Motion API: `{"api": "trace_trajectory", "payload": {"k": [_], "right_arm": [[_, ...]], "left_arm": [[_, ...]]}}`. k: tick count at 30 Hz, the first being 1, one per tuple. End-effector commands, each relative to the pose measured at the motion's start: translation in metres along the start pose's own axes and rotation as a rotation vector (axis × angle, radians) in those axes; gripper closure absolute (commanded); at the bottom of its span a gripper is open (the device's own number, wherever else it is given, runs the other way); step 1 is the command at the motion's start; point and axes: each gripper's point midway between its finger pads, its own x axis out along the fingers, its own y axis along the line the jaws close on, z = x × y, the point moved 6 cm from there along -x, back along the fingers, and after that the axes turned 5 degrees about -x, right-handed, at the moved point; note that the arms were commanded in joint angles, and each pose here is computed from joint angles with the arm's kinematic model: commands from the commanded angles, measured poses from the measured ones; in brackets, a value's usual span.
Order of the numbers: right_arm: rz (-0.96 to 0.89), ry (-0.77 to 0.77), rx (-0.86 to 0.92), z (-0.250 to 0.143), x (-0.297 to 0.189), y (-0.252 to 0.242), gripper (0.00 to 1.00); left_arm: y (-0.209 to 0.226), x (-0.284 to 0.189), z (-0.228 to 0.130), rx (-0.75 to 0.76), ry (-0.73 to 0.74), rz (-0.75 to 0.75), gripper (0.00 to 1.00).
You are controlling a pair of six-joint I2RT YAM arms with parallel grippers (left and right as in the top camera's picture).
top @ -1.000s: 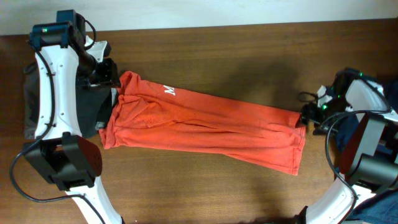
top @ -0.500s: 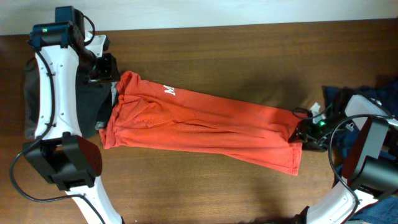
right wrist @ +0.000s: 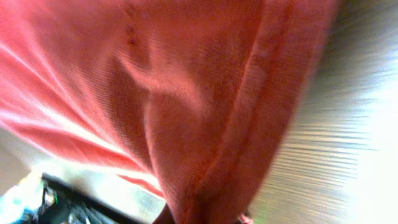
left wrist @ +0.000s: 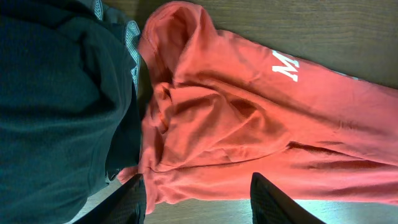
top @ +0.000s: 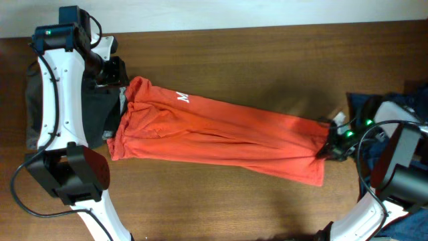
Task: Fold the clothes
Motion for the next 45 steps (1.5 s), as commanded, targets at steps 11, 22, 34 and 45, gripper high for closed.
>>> {"api": "trace_trajectory", "payload": {"k": [11,22,34,45], "right_arm": [[-0.195,-0.151,-0.006,0.032,-0.091,0.03,0.96],[-0.24,-0.02,-0.445,0.019,0.012,0.209,0.96],[-0.199,-0.094,-0.566,0.006,0.09,0.298,0.69],[-0.209,-0.15,-0.442,0.032,0.042,0.254,0.9]], "left_arm": [[-0.002,-0.013,0.0,0.011,-0.034,-0.008,0.46],[-0.006,-0.021,-0.001,0.015,-0.05,-0.03,0.46],[-0.005,-0.021,-0.002,0.013,-0.047,-0.03,0.46],[-0.005,-0.02,-0.003,0.012,-0.041,-0.03,0.46]]}}
